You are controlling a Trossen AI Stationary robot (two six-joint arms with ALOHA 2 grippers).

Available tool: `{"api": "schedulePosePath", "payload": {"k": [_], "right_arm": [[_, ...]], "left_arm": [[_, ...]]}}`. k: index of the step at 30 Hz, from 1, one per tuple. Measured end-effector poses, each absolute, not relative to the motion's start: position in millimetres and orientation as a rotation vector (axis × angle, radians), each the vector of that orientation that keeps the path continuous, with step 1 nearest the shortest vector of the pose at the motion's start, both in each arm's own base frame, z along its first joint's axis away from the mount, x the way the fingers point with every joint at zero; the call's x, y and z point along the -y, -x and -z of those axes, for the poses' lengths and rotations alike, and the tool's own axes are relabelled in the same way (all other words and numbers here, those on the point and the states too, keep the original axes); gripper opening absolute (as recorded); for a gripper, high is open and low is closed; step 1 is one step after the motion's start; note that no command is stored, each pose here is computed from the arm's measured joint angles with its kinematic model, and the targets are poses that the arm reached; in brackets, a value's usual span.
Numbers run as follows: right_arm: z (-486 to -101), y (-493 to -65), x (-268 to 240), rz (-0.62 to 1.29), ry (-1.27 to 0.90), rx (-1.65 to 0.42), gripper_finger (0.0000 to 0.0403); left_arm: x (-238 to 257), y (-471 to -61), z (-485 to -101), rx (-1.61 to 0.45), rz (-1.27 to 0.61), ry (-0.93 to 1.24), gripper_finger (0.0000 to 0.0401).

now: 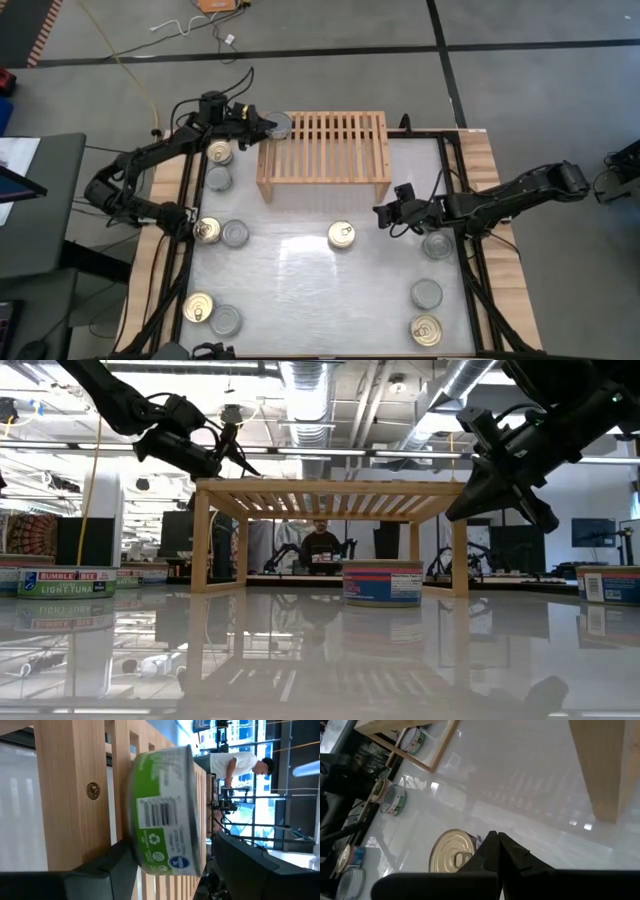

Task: Stack canned seafood by type on shelf
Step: Put the green tuna can on the shelf

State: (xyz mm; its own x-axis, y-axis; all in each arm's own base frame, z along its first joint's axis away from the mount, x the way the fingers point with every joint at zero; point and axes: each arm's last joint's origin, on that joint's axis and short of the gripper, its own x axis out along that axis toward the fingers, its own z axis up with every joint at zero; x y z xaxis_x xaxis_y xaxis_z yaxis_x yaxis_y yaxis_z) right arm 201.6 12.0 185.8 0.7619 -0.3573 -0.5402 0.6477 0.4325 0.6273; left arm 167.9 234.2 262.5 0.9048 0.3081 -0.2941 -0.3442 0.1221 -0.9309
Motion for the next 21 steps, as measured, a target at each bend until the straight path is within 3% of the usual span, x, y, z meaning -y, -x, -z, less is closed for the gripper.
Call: {"api": "schedulePosePath", "payload": {"k": [9, 21], "right_arm": [[-201, -210, -14, 0.538, -0.879, -0.284, 0.0022], [-318, -241, -3, 0.405, -0.409, -0.063, 0.0022]], "left_arm": [[-231, -166, -269, -0.011, -0.473, 1.36, 0.0239], [-231, -165, -266, -0.019, -0.518, 1.377, 0.024]]}}
